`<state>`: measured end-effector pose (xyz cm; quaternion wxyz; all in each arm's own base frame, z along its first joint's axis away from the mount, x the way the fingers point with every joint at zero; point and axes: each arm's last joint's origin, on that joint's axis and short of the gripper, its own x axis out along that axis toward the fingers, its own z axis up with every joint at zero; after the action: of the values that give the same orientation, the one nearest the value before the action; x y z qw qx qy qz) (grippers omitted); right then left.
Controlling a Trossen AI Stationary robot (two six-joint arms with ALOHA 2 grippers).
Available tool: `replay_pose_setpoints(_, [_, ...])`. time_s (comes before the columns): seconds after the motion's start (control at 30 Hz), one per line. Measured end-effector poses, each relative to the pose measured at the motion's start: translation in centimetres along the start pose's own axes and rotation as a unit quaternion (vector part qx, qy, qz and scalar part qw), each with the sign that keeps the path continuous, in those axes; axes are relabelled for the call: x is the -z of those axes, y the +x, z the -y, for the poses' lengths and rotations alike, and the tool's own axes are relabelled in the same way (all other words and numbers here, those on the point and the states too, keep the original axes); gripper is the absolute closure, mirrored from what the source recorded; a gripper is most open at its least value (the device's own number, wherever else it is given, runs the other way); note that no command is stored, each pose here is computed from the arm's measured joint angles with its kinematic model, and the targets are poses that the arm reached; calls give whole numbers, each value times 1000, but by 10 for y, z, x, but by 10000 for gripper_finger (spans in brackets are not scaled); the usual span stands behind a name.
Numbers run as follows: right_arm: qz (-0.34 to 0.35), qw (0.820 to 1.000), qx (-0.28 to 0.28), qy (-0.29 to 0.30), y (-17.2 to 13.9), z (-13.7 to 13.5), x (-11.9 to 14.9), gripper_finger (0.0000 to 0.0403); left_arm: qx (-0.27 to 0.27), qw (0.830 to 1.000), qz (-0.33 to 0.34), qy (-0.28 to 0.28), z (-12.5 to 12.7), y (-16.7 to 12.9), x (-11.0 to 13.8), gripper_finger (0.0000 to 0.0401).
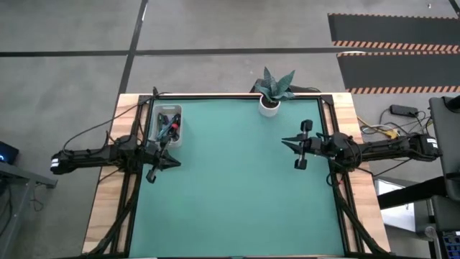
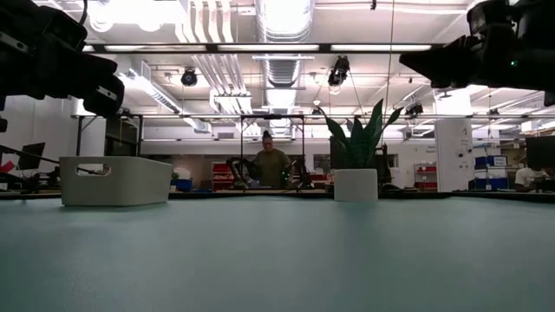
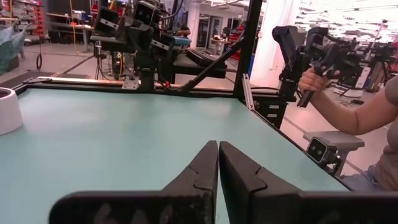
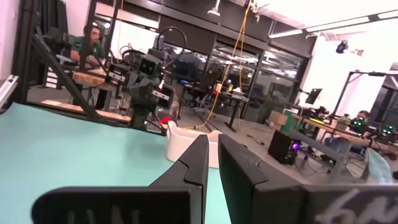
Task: Pick and place USB-C Cables
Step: Return to Home Position
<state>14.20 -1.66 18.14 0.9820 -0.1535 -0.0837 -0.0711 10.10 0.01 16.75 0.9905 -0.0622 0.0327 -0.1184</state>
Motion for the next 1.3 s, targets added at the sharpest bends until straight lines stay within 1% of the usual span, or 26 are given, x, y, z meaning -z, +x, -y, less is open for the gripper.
replay_pose_setpoints(0.2, [5,1000,3,-5,-3,1,-3,376,0,1000,-1,-2,0,0,0,401])
replay_pose_setpoints(0.47, [31,998,24,-40,-8,4,-11,376,0,1000,-2,-2,0,1,0,401])
replay_pose_setpoints(0.6, [45,997,30,-47,-11,5,-15,376,-1,1000,-4,-3,0,1,1,401])
replay_pose_setpoints(0.7, [72,996,30,-53,-15,7,-21,376,-1,1000,-6,-4,0,1,1,401])
replay_pose_setpoints(0.87, [140,987,25,-69,-25,9,-36,376,-1,1000,-12,-7,-1,2,2,401])
replay_pose_setpoints(0.93, [150,986,21,-70,-28,9,-38,376,-2,1000,-14,-8,-1,2,2,401])
replay_pose_setpoints(1.07, [153,986,15,-60,-32,9,-39,376,-2,1000,-20,-10,-1,3,3,401])
replay_pose_setpoints(1.13, [145,988,9,-43,-34,9,-37,376,-3,1000,-23,-11,-2,4,4,401])
replay_pose_setpoints(1.23, [132,991,-17,-17,-37,7,-34,376,-4,1000,-27,-12,-2,4,4,401])
replay_pose_setpoints(1.3, [136,991,-17,-8,-40,7,-35,376,-4,999,-30,-13,-2,4,5,401])
